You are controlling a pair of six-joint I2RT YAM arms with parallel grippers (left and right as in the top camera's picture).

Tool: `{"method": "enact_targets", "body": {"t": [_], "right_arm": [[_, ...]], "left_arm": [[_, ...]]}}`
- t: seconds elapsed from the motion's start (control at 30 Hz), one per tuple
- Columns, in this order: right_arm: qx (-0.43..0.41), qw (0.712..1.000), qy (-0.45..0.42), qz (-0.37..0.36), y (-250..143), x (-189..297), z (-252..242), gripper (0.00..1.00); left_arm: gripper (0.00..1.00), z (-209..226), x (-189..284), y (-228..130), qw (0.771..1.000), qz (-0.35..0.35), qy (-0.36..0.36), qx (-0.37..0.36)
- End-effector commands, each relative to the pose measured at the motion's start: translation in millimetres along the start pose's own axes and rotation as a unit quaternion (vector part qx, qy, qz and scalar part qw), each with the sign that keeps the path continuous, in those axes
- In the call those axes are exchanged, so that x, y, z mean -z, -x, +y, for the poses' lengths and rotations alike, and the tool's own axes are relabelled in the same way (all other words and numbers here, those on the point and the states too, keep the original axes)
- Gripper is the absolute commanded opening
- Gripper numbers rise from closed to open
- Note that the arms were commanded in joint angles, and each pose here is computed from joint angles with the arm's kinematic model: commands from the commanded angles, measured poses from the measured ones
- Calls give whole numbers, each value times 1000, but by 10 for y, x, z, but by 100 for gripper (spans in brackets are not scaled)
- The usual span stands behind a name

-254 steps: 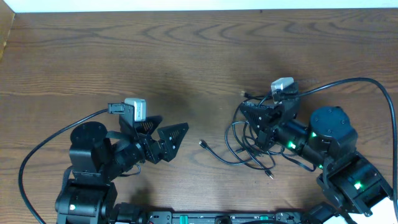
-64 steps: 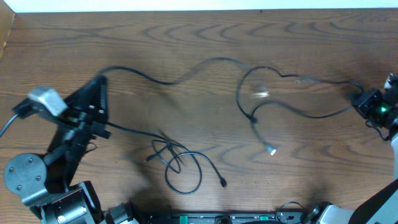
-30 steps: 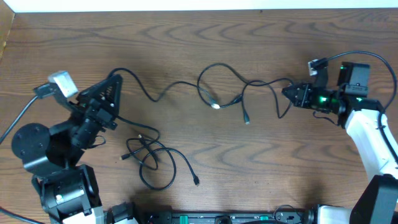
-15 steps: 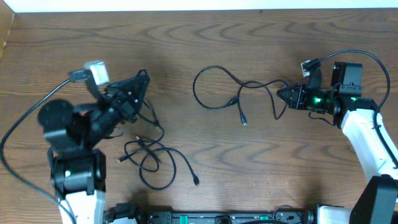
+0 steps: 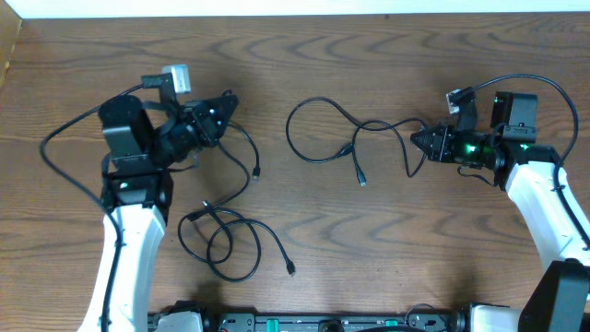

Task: Untangle cables

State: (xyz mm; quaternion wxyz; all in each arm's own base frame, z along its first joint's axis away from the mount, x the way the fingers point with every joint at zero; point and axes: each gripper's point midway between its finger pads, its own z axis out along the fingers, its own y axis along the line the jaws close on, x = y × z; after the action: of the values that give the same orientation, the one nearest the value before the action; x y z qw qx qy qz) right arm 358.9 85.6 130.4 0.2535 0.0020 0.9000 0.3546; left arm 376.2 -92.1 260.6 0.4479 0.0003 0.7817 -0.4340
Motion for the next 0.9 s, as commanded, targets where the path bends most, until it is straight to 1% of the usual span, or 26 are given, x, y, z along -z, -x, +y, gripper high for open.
{"method": "enact_targets", "body": {"t": [0.0,0.17,0.3,0.4,0.5,0.67,0.87], "right_arm": [[16,1000,5,0,21,-8,30,1],[18,1000,-2,0,23,-9,6,1],[17,1000,-2,0,21,-9,6,1],[16,1000,-3,2,9,-8,3,1],[16,1000,-4,2,11,-1,-7,1],[18,1000,-11,-17,90,99,-21,1],[56,996,-21,-65,251,386,191,1]], "left_arm": [[8,-139,-116,33,999,-3,-29,15],[8,-596,-140,257,993,-39,-110,19],[7,-1022,-23,445,980,-64,-190,14],[7,-1212,78,540,971,-82,-225,-4],[8,-1297,134,581,967,-94,-237,-20],[7,-1328,155,580,966,-94,-239,-21],[8,-1319,119,456,968,-60,-243,-11]]}}
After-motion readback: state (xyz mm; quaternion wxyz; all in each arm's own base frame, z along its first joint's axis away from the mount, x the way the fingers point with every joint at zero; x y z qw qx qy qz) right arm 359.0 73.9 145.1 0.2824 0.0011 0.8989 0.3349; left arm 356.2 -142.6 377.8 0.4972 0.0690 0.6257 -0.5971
